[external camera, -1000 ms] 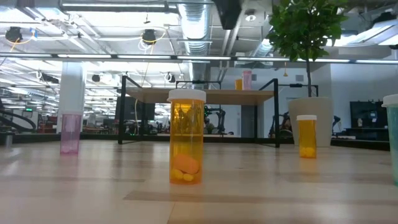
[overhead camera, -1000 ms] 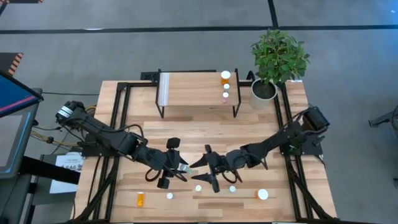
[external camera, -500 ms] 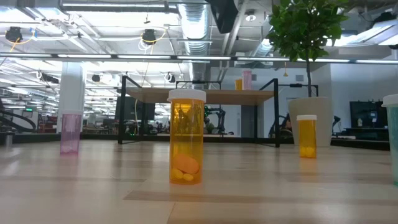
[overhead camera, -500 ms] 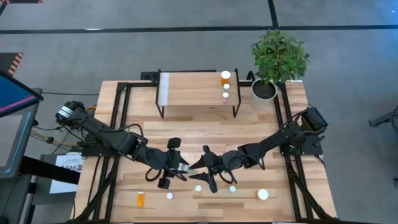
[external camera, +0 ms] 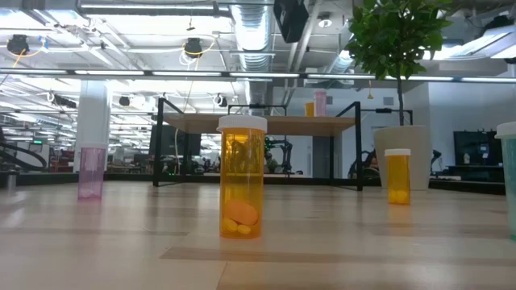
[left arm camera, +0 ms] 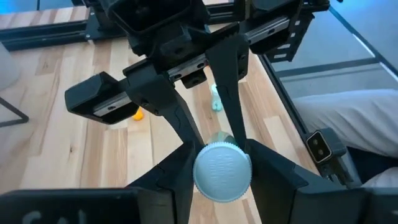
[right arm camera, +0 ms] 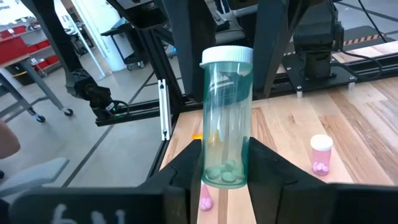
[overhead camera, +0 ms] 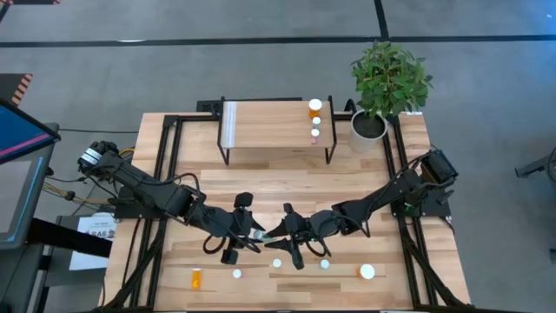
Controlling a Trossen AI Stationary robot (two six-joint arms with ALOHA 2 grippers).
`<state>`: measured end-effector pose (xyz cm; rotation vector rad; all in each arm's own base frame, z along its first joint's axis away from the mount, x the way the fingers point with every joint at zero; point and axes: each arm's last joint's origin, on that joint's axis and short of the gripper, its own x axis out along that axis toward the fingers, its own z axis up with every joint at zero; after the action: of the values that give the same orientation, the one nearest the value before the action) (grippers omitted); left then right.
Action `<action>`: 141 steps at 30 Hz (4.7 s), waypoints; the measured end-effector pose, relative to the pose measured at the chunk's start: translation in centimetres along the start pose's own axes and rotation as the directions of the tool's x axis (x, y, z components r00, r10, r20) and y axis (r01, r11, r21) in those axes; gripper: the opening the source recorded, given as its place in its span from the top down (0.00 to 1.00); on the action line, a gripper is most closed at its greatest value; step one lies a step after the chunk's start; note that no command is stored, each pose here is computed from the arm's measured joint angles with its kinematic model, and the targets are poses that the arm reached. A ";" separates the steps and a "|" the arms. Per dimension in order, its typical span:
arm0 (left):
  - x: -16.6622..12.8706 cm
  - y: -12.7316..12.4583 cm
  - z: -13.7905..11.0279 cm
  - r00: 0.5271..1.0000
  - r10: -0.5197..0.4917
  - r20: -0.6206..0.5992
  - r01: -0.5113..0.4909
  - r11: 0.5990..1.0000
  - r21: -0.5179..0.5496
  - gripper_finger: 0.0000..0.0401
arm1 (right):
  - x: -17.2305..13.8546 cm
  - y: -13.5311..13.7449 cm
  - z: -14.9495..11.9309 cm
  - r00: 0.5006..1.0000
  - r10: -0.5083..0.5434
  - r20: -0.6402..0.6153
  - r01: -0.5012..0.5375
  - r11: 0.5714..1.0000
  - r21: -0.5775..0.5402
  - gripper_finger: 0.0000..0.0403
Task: Pick and place medicine bottles onto shelf by color
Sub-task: Put the top small blue pill bottle on the shelf
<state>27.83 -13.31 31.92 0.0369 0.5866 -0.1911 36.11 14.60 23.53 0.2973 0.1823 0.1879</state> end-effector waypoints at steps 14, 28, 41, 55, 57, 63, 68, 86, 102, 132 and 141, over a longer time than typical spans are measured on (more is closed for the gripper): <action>-1.8 0.1 0.4 0.995 0.088 0.053 -0.085 0.995 -0.053 0.41 | 0.0 0.0 0.1 1.000 0.001 0.008 -0.001 1.000 -0.002 0.70; -6.3 -2.8 -4.4 0.923 0.092 0.374 -0.094 0.996 -0.014 0.33 | -1.7 2.3 1.6 0.997 0.020 0.077 -0.013 0.996 -0.090 0.70; -1.6 -0.9 -10.2 0.694 0.102 0.713 0.044 0.982 -0.184 0.33 | -2.3 2.0 3.3 0.950 -0.184 0.251 0.221 0.967 -0.130 0.70; 2.6 -0.5 -7.0 0.677 0.078 0.732 0.048 0.988 -0.150 0.33 | -2.3 2.2 3.0 0.954 -0.188 0.233 0.222 0.966 -0.131 0.70; 2.5 -0.5 -6.7 0.663 0.081 0.744 0.040 0.989 -0.144 0.33 | -2.2 2.1 2.8 0.957 -0.194 0.215 0.227 0.964 -0.139 0.70; 2.7 -0.1 -6.7 0.670 0.101 0.735 0.017 0.988 -0.151 0.33 | -2.2 2.0 2.9 0.956 -0.197 0.218 0.229 0.965 -0.131 0.70; 2.8 0.4 -6.6 0.667 0.113 0.736 0.009 0.987 -0.160 0.33 | -2.2 1.8 2.9 0.954 -0.202 0.220 0.232 0.966 -0.117 0.70; 5.6 1.1 -5.8 0.683 0.148 0.716 -0.046 0.986 -0.160 0.35 | -2.2 1.8 2.8 0.956 -0.205 0.210 0.233 0.966 -0.116 0.70; 4.5 0.5 -5.3 0.690 0.113 0.715 -0.043 0.992 -0.115 0.53 | -2.2 2.2 2.4 0.963 -0.196 0.184 0.220 0.968 -0.122 0.70; 4.5 0.5 -5.4 0.694 0.114 0.711 -0.040 0.992 -0.120 0.68 | -2.3 2.4 2.7 0.958 -0.185 0.219 0.218 0.966 -0.136 0.70; 4.5 0.5 -5.4 0.694 0.114 0.711 -0.040 0.992 -0.120 0.68 | -2.4 2.6 2.8 0.957 -0.176 0.229 0.212 0.967 -0.143 0.70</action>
<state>28.71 -13.06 24.92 -0.1067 -0.2030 -0.0798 33.99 15.81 27.28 0.1306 -0.0196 -0.0256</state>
